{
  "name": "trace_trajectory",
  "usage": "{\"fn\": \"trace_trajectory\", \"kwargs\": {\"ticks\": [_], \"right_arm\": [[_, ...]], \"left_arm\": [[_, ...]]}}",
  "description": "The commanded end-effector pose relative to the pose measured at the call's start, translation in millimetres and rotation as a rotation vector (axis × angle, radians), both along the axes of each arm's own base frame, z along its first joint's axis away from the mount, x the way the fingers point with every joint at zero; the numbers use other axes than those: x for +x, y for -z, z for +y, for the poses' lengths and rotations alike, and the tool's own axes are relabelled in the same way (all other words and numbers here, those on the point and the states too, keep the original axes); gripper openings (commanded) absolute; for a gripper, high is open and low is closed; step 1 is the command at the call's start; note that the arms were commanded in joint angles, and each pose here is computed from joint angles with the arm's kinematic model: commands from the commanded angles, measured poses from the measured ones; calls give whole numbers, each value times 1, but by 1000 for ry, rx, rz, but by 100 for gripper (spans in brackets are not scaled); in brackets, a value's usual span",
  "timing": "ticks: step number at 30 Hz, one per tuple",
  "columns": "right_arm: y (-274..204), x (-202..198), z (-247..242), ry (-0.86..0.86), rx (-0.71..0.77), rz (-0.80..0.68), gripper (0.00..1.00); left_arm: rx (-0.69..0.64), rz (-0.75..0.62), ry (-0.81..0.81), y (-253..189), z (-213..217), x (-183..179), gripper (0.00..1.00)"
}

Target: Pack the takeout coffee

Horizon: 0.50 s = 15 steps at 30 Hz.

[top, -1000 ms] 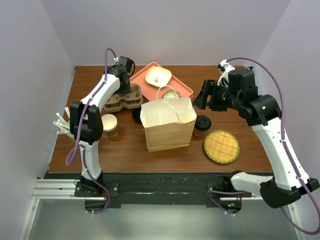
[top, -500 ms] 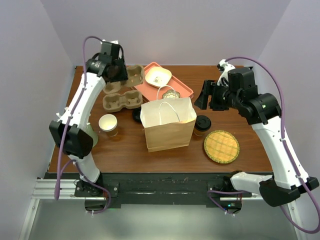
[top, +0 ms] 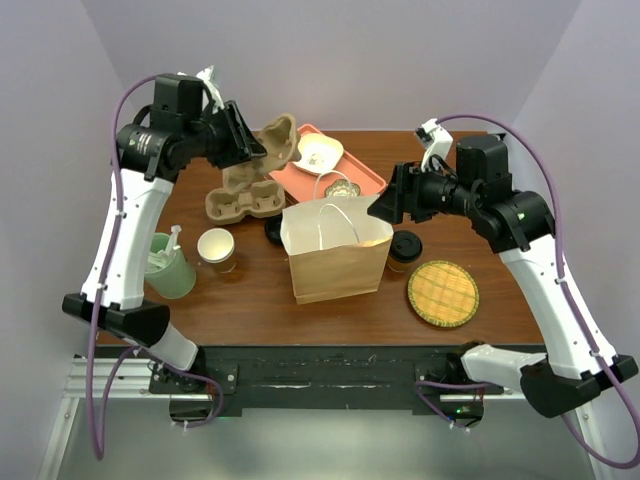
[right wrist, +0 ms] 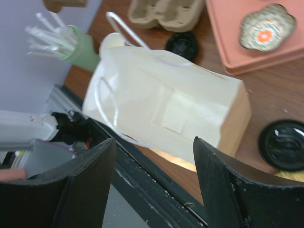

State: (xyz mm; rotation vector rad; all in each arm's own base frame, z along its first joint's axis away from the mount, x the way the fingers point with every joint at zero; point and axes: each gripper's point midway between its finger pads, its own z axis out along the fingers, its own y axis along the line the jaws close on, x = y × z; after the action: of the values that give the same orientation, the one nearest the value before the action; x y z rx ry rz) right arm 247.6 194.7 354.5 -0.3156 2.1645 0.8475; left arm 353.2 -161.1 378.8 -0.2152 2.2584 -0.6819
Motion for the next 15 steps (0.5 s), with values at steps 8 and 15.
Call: {"fn": "trace_trajectory", "kwargs": {"ticks": [8, 15], "right_arm": [[-49, -7, 54, -301, 196, -242, 69], [-36, -21, 71, -417, 194, -304, 70]], "left_arm": [[-342, 53, 179, -68, -73, -86, 27], [-404, 76, 200, -75, -81, -96, 27]]}}
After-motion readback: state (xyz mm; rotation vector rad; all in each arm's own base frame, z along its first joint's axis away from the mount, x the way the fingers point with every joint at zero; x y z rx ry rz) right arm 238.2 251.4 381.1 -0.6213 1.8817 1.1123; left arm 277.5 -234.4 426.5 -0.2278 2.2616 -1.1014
